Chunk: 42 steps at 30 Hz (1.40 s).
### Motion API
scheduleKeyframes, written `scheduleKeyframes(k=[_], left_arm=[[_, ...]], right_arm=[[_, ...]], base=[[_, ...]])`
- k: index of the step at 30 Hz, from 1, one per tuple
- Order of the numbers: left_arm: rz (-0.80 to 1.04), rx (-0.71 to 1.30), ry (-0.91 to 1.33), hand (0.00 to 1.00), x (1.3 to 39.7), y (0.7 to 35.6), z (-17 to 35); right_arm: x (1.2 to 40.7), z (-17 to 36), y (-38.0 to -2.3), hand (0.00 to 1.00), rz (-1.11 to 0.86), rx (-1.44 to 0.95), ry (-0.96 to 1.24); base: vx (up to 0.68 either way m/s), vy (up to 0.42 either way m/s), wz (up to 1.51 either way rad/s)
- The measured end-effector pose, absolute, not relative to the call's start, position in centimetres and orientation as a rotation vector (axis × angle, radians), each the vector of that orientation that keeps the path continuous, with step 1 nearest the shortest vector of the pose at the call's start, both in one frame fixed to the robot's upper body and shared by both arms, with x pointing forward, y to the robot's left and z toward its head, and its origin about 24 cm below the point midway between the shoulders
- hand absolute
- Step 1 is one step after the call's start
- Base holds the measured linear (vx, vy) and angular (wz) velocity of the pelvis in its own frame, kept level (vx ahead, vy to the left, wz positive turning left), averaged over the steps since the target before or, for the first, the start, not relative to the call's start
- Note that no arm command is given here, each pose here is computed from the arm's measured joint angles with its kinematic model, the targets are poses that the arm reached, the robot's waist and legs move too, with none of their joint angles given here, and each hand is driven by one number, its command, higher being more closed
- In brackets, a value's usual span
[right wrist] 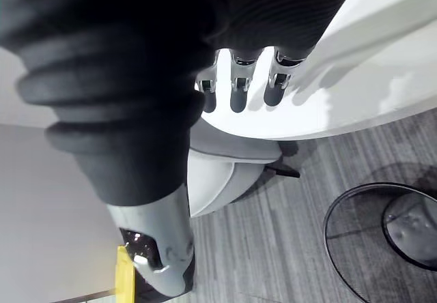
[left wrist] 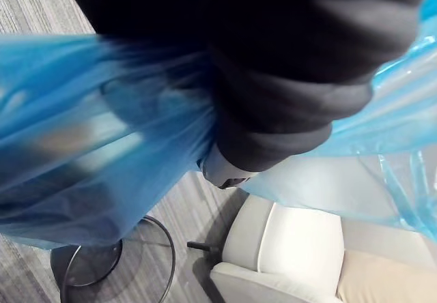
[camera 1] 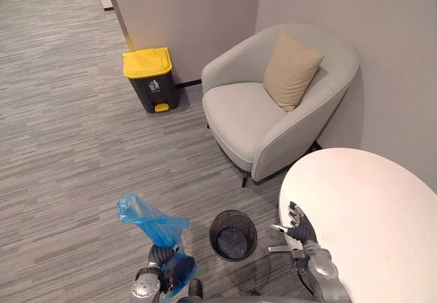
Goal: Gather rubbish on tea table into small bin, then transfer packed bag to large trash can.
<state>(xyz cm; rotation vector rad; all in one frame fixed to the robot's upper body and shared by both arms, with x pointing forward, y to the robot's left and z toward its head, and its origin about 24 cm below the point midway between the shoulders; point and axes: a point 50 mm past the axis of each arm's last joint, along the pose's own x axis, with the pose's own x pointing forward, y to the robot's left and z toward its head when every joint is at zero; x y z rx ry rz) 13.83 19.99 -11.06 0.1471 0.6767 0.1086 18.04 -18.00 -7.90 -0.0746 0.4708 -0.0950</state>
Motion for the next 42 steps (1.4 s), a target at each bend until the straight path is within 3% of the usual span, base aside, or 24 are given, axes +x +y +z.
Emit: scheduleKeyframes(k=[14, 22, 29, 42], left_arm=[[0.059, 0.126, 0.697, 1.0, 13.4, 18.7, -11.5], [0.047, 0.139, 0.577, 1.0, 16.8, 18.6, -9.7], [0.123, 0.096, 0.551, 1.0, 16.5, 18.8, -9.2], [0.116, 0.089, 0.521, 1.0, 17.5, 18.4, -8.8]], right_arm=[[16.9, -8.5, -18.2, 0.0, -0.095, -0.087, 0.51], [19.3, -7.4, -17.8, 0.0, -0.05, -0.149, 0.445], [21.3, -6.2, -16.5, 0.0, 0.03, -0.184, 0.378], [21.1, -5.6, -18.9, 0.0, -0.1, -0.167, 0.36]], base=[[0.0, 0.021, -0.13], [-0.08, 0.014, 0.12], [-0.16, -0.089, 0.47], [-0.09, 0.075, 0.59]])
